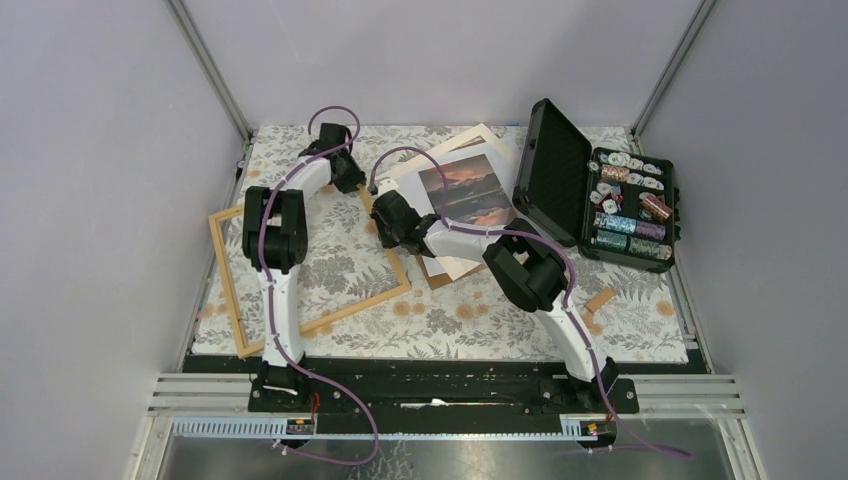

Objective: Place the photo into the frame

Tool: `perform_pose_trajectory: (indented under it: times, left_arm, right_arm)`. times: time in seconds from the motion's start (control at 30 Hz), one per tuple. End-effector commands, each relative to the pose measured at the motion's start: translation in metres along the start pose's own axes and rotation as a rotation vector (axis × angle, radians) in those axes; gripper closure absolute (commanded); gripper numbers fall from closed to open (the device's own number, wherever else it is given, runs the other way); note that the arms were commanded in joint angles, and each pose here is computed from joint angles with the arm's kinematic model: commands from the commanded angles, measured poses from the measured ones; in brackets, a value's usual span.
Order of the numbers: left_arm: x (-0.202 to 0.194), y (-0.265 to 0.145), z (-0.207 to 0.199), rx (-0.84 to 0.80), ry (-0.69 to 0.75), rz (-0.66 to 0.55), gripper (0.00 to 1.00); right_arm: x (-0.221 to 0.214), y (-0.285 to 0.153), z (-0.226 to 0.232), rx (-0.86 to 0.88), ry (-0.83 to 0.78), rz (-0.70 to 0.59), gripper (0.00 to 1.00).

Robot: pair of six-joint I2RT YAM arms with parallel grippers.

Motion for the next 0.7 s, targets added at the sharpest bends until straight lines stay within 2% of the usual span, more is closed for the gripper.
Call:
perform_pose_trajectory:
  times: [0.0,0.1,0.23,0.43,0.63,0.67]
  left_arm:
    - [0.001,0.007,-0.032,-0.07,0.043,-0.018,0.7]
    - [0.001,0.009,-0.035,-0.052,0.071,-0.022,0.75]
    - [-0.007,0.015,-0.034,0.007,0.116,0.006,0.92]
    - [-0.011,0.021,-0.03,0.07,0.162,0.014,1.0]
    - [0.008,0.003,-0.048,0.098,0.31,-0.021,0.99]
    - [0.015,-0.007,-0.051,0.092,0.31,-0.022,0.87]
  right_arm:
    - [-0.019,0.002,0.035,0.16,-0.039,0.074,1.0]
    - [-0.019,0.002,0.037,0.164,-0.043,0.074,1.0]
    - [-0.02,0.002,0.037,0.166,-0.044,0.074,1.0]
    - [-0.019,0.001,0.037,0.165,-0.048,0.073,1.0]
    - [-0.015,0.001,0.031,0.135,-0.024,0.057,1.0]
    - [-0.015,0.002,0.028,0.124,-0.015,0.054,1.0]
Point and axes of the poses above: each gripper's point midway between its finger pads, its own y axis out along the fingers, its own z axis along the line the jaws close on, x = y × z, the point moved 1 cm from there along -y, back along the fingers, and after that the axes turned 13 degrees about y, right-handed, at the moved point
